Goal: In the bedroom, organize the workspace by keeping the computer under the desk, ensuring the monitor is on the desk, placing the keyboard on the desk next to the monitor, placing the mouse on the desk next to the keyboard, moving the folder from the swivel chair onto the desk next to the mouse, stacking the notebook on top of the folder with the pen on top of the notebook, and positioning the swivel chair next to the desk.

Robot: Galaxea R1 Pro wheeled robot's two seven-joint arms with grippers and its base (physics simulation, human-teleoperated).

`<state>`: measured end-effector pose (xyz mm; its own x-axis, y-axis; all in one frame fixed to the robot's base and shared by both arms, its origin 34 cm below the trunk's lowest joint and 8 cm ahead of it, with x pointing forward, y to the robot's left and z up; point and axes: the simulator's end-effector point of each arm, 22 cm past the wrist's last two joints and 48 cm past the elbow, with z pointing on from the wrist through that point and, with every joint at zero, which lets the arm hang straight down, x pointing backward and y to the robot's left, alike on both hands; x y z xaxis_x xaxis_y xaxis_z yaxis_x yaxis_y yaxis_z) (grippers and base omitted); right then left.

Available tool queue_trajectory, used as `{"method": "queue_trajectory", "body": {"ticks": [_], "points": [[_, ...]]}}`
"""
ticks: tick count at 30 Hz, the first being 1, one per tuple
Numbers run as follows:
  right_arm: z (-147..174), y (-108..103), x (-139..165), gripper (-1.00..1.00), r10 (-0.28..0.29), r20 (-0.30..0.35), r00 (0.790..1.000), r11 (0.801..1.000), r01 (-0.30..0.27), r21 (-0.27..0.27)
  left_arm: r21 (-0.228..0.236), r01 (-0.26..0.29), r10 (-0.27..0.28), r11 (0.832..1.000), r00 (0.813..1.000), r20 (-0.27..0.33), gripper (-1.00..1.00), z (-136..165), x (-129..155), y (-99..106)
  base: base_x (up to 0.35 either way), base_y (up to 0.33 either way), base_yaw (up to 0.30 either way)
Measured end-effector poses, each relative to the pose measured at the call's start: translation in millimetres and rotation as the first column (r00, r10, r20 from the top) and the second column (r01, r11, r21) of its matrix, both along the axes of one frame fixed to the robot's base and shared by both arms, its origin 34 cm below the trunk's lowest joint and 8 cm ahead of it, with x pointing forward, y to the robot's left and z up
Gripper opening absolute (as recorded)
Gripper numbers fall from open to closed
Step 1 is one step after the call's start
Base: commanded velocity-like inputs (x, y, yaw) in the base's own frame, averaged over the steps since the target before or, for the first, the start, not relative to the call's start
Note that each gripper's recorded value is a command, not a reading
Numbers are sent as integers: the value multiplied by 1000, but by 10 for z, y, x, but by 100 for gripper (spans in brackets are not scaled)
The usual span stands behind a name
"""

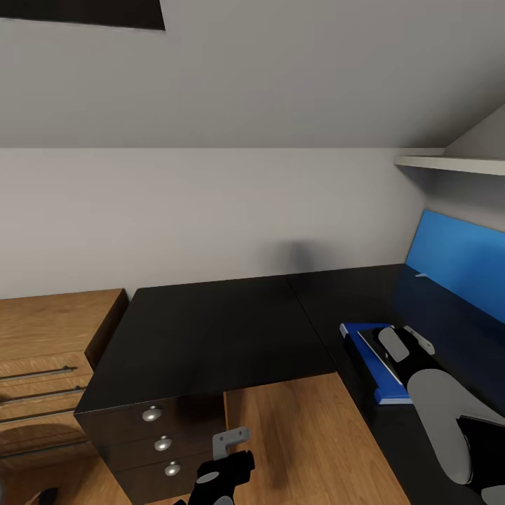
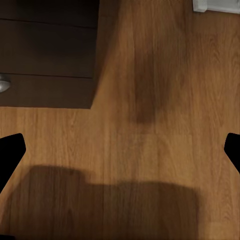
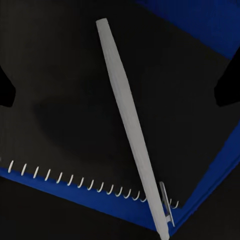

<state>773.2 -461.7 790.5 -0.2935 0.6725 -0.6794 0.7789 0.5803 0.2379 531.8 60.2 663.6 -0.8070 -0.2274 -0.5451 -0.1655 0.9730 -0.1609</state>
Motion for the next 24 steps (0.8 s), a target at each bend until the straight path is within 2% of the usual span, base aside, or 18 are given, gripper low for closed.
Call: {"method": "queue_trajectory", "body": {"ticks": [7,13,15,17,19,24], "points": [[60,-5,35,100,2,14,1000,1000,-2,-4,2,1,-1,1000,1000,0,100,-5,-5,1,0,0,0],[715,55,334,100,62,129,990,998,-60,-15,2,5,-5,1000,1000,-3,100,-18,-20,-9,-68,0,0],[808,225,359,100,79,157,984,997,-80,0,2,6,-6,1000,1000,-4,100,-21,-20,-11,-269,0,0],[794,389,312,100,81,158,984,996,-84,12,4,6,-6,1000,1000,-3,100,-21,-18,-7,-309,0,0],[780,723,319,100,102,169,980,993,-110,40,5,6,-6,1000,1000,-3,100,-23,-17,-2,-328,0,0],[733,1086,319,100,136,173,976,987,-149,66,4,5,-5,1000,1000,-6,100,-29,-20,1,-334,0,0]]}}
